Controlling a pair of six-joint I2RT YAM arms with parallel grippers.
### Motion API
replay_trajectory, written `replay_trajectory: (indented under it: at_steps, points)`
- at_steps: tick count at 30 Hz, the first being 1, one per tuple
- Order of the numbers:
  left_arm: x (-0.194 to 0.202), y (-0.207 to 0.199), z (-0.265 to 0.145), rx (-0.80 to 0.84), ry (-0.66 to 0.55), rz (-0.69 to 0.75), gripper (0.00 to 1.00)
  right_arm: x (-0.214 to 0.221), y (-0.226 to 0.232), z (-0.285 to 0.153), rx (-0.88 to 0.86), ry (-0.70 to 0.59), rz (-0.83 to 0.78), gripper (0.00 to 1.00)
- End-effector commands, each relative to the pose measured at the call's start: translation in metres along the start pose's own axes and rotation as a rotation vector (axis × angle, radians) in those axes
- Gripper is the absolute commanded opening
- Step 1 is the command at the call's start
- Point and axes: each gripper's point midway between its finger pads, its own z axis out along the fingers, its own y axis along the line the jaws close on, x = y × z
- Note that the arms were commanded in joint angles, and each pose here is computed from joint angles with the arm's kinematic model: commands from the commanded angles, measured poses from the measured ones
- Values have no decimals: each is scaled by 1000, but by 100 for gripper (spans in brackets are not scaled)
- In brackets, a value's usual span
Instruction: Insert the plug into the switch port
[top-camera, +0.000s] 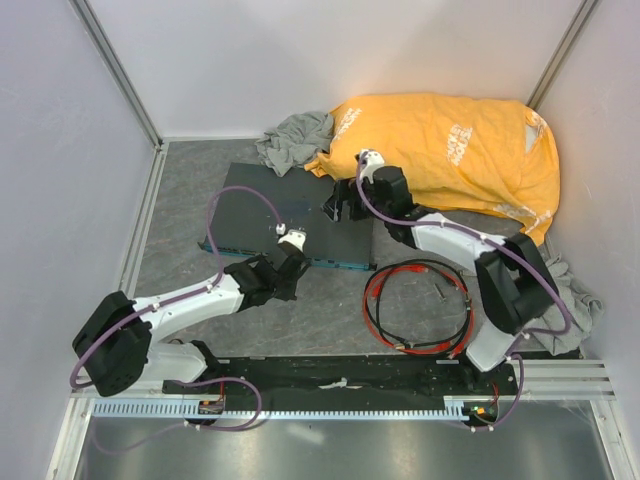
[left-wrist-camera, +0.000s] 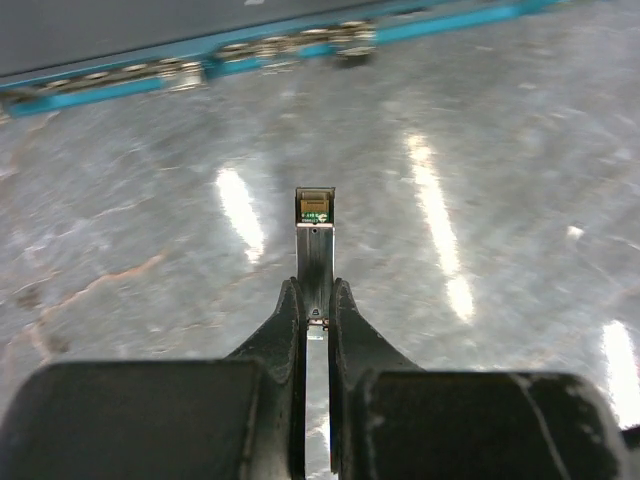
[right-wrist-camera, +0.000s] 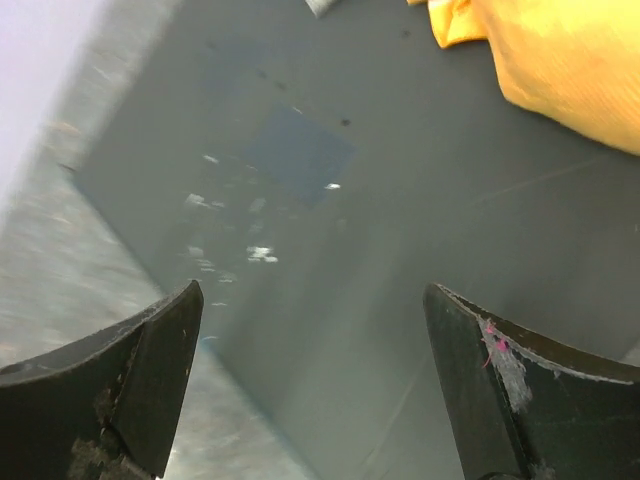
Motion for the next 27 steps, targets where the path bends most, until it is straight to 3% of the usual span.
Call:
replay_trajectory:
  at_steps: [1, 7, 27]
  points:
    - [-8, 18, 5, -50, -9, -52, 2, 20, -14, 27, -10, 98, -182, 98]
    - [-8, 36, 11, -109, 31, -100, 2, 25, -18, 28, -14, 97, -303, 98]
    - [-21, 68, 52, -184, 71, -203, 2, 44, -12, 31, -94, 130, -319, 98]
